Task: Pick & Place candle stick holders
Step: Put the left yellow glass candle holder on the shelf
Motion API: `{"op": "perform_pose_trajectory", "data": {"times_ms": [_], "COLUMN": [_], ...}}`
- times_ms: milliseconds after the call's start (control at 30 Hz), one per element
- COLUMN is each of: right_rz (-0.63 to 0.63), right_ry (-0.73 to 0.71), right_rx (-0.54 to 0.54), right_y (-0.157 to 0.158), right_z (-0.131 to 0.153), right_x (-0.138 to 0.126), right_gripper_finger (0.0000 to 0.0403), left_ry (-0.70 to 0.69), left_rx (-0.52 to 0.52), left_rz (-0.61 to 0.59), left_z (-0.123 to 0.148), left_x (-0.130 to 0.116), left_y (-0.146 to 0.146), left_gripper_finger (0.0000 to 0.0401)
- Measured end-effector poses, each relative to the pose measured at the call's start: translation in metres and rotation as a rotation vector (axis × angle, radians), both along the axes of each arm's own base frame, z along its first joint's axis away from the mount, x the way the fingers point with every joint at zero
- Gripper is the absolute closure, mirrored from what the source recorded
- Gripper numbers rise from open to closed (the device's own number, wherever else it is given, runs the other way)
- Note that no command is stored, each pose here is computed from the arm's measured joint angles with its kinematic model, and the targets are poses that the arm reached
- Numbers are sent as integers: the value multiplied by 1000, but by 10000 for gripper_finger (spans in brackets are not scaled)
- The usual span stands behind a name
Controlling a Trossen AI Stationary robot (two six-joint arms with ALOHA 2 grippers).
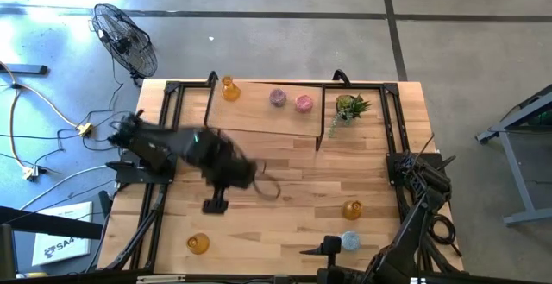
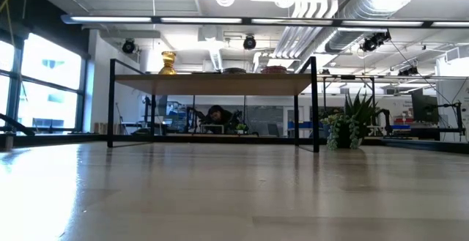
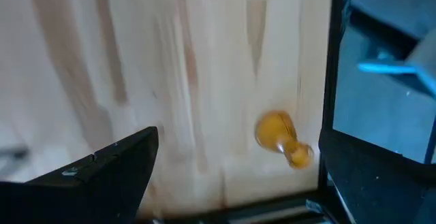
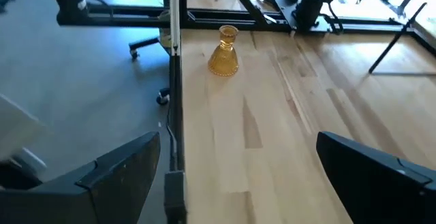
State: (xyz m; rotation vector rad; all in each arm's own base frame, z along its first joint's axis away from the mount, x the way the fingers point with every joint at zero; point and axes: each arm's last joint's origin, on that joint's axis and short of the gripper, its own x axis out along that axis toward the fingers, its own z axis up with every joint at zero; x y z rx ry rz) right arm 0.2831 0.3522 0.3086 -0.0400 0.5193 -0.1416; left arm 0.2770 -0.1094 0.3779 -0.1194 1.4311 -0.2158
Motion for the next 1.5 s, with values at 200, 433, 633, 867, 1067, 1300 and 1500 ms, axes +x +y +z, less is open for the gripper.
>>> {"op": "perform_pose_trajectory", "data": {"times_ms": [200, 433, 633, 867, 1067, 1300, 1500], "right_rz": [68, 150, 228, 286, 364, 407, 409], "right_ry": [56, 122, 168, 194, 211, 226, 226], "right_rx": [-44, -94, -135, -172, -139, -141, -151], "right_y": [-5, -13, -18, -28, -36, -40, -42], "right_z": [-1, -3, -4, -4, -3, -3, -3], "right_x": [7, 19, 25, 38, 52, 56, 58], "right_gripper_finger": [15, 15, 15, 15, 15, 15, 15], "left_ry": [83, 21, 28, -36, -158, -46, 76], "left_rx": [145, 132, 42, -97, -20, 67, 137], "left_rz": [68, 162, 154, 206, 257, 506, 616], "left_z": [-33, -55, -62, -59, -59, -64, -87], "left_x": [-23, -44, -60, -70, -84, -95, -101], "left_y": [-48, -95, -123, -150, -160, -151, -145], "left_gripper_finger": [2, 2, 2, 2, 2, 2, 2]}}
